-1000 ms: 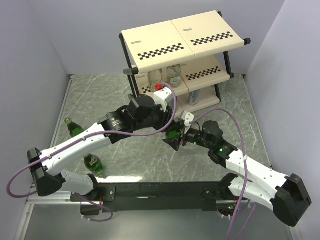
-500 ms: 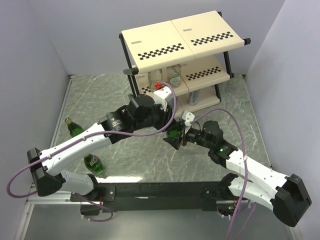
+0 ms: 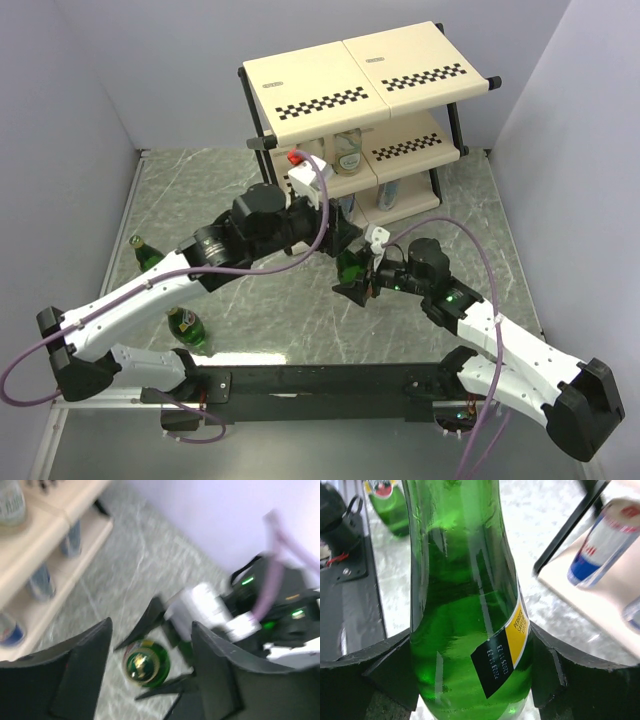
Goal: Place and organize the beverage onto the shelf
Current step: Pick up the drink from the center of the board.
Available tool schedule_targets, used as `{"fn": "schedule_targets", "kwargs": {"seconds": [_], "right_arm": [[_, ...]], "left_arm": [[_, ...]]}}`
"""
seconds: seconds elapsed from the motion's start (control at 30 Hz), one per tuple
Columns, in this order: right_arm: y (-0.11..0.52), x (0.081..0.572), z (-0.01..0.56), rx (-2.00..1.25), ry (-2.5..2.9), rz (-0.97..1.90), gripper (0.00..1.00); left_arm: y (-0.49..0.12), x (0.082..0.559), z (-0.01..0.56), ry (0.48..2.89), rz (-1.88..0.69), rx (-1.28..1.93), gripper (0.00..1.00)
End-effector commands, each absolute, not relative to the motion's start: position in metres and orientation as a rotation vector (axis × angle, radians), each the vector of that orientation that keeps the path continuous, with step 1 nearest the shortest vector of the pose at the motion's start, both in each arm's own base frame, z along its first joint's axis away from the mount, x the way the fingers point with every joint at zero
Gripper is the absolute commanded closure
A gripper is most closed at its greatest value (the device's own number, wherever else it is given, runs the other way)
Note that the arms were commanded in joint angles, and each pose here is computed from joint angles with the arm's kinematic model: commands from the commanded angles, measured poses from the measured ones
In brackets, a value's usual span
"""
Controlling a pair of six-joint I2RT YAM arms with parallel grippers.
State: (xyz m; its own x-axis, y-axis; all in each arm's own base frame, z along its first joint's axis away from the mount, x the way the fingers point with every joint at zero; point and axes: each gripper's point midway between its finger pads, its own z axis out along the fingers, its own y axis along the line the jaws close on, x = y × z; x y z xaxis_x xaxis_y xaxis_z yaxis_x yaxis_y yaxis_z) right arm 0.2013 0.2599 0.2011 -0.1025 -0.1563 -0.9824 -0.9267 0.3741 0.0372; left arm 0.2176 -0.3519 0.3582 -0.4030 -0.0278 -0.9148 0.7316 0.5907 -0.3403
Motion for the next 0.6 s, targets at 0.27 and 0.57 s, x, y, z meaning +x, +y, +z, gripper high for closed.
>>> {"fn": "schedule_targets", "kwargs": {"seconds": [0.27, 0.57], "right_arm": [[0.26, 0.203, 0.261, -1.005, 1.361, 0.885, 1.0], [0.229, 0.224, 0.278, -0.907, 1.405, 0.825, 1.0]], "left_arm": [[-0.341, 0.212, 0.442, 1.566, -1.019, 0.491, 0.13], [-0.284, 0.208, 0.484, 1.442, -0.9, 0.396, 0.05]]}}
